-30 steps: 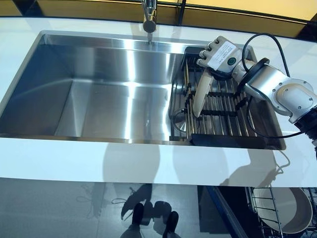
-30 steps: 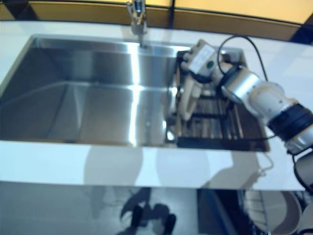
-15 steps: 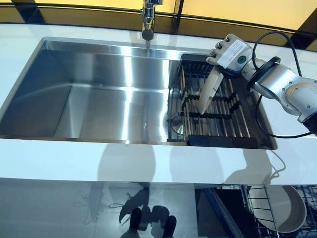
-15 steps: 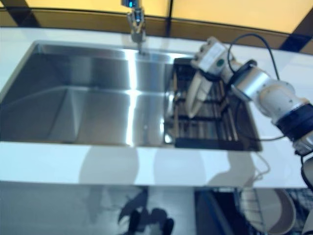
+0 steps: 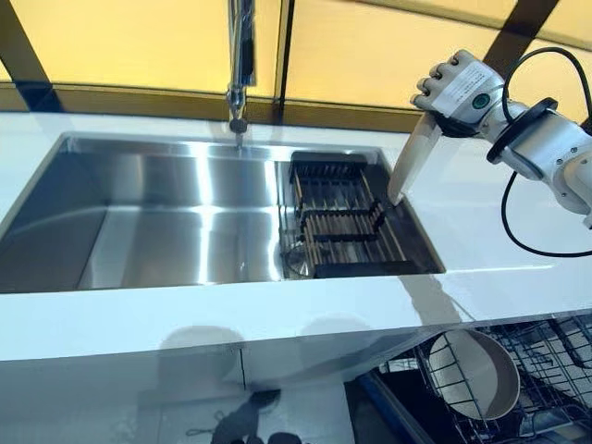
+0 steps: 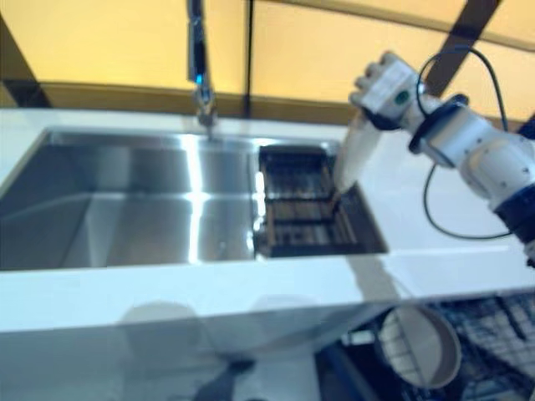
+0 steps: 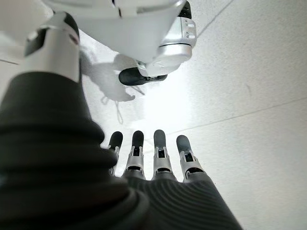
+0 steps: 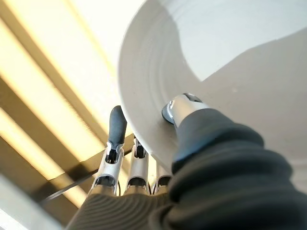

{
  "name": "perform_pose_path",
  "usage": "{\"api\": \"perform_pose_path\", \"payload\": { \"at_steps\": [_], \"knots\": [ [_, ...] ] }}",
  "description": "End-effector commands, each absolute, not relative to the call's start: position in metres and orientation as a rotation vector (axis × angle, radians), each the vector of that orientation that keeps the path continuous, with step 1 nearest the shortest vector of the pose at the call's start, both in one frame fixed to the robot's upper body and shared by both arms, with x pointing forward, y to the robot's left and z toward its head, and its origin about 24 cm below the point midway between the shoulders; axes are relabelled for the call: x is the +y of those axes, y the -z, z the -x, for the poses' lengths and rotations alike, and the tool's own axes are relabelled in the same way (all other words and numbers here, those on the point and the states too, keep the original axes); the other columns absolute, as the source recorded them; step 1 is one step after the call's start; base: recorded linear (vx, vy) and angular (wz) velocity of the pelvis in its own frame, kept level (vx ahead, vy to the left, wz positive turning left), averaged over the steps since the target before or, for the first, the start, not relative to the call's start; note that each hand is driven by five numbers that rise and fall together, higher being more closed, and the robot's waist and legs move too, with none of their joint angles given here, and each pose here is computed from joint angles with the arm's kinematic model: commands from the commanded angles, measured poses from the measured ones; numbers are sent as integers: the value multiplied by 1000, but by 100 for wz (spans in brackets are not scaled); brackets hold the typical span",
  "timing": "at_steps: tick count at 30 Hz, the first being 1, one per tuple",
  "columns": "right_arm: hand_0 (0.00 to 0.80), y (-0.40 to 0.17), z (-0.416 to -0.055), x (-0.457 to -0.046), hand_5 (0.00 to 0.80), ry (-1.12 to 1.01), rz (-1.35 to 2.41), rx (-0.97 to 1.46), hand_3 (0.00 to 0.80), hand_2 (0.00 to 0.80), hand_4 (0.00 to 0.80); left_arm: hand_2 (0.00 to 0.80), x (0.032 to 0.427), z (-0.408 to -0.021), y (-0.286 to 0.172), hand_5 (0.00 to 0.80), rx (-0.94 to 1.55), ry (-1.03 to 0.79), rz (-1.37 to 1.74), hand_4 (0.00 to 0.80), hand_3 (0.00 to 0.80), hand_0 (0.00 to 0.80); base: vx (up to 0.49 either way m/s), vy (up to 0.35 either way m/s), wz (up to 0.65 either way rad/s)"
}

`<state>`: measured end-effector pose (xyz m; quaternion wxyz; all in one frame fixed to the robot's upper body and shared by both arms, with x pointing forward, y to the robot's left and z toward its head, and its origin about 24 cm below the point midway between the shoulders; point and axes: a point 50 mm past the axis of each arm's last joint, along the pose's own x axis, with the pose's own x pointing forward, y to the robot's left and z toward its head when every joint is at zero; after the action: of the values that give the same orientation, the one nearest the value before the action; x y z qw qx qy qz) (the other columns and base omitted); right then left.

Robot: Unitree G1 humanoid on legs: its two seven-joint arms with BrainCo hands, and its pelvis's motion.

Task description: Take plates into dishwasher

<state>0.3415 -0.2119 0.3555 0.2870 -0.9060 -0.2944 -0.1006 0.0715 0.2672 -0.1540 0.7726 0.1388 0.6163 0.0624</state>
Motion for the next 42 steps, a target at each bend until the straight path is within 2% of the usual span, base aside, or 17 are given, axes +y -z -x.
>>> {"api": "perform_pose_path", "payload": {
  "at_steps": [1, 10, 23, 35, 42],
  "knots": [
    [800, -401, -322, -250, 800, 617, 2378, -648, 800, 800, 800, 0, 276, -42, 157, 0, 1438, -161, -342, 0, 0, 0, 60, 48, -7],
    [800, -422, -300, -311, 800, 854, 2200, -337, 800, 800, 800, 0, 282, -41, 155, 0, 1458, -154, -356, 0, 0, 0, 45, 14, -19],
    [800, -389, -257, -417, 800, 1046, 1774, 117, 800, 800, 800, 0, 290, -41, 152, 0, 1464, -134, -381, 0, 0, 0, 16, -16, -20],
    [800, -314, -233, -474, 800, 972, 1301, 425, 800, 800, 800, 0, 292, -52, 150, 0, 1466, -102, -403, 0, 0, 0, 17, -9, -15],
    [800, -282, -235, -479, 800, 918, 1078, 465, 800, 800, 800, 0, 294, -50, 149, 0, 1472, -84, -414, 0, 0, 0, 17, -20, -3]
  ]
}}
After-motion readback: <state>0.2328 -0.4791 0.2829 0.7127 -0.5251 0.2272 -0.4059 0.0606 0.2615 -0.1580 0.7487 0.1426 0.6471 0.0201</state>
